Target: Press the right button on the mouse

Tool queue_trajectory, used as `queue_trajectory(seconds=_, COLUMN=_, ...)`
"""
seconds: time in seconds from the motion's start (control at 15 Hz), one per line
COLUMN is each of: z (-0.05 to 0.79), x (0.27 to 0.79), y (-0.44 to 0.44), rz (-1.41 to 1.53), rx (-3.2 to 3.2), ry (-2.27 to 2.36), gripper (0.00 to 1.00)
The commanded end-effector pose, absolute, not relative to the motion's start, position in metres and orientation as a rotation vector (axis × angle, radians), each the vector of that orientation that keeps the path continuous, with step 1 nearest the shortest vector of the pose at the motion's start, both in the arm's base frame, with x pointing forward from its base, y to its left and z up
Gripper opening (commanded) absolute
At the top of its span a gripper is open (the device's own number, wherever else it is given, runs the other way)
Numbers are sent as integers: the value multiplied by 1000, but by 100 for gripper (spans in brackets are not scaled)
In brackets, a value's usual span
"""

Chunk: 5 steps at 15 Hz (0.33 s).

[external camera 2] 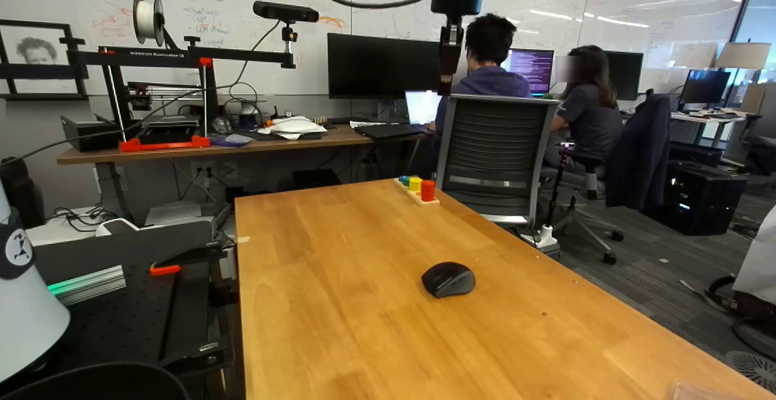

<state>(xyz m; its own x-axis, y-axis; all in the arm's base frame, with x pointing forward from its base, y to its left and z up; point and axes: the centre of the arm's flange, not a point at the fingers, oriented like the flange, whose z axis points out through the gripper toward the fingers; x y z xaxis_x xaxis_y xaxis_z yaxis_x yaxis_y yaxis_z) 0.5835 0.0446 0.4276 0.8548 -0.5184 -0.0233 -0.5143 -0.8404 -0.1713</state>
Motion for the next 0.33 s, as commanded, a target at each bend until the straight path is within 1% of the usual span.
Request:
queue_trajectory(seconds=0.0, z=435, x=583, y=47, rz=-24, rx=-2854, ry=822, gripper=30)
queue_trajectory(seconds=0.07, z=440, x=583, y=48, rz=-25, rx=-2852, ry=825, gripper=11)
queue_trajectory(seconds=0.2, z=435, x=583, y=47, rz=-13, rx=-2855, ry=826, gripper=26)
queue_trajectory(seconds=0.27, z=432, x=583, y=47, rz=-7, rx=-2857, ry=827, gripper=30)
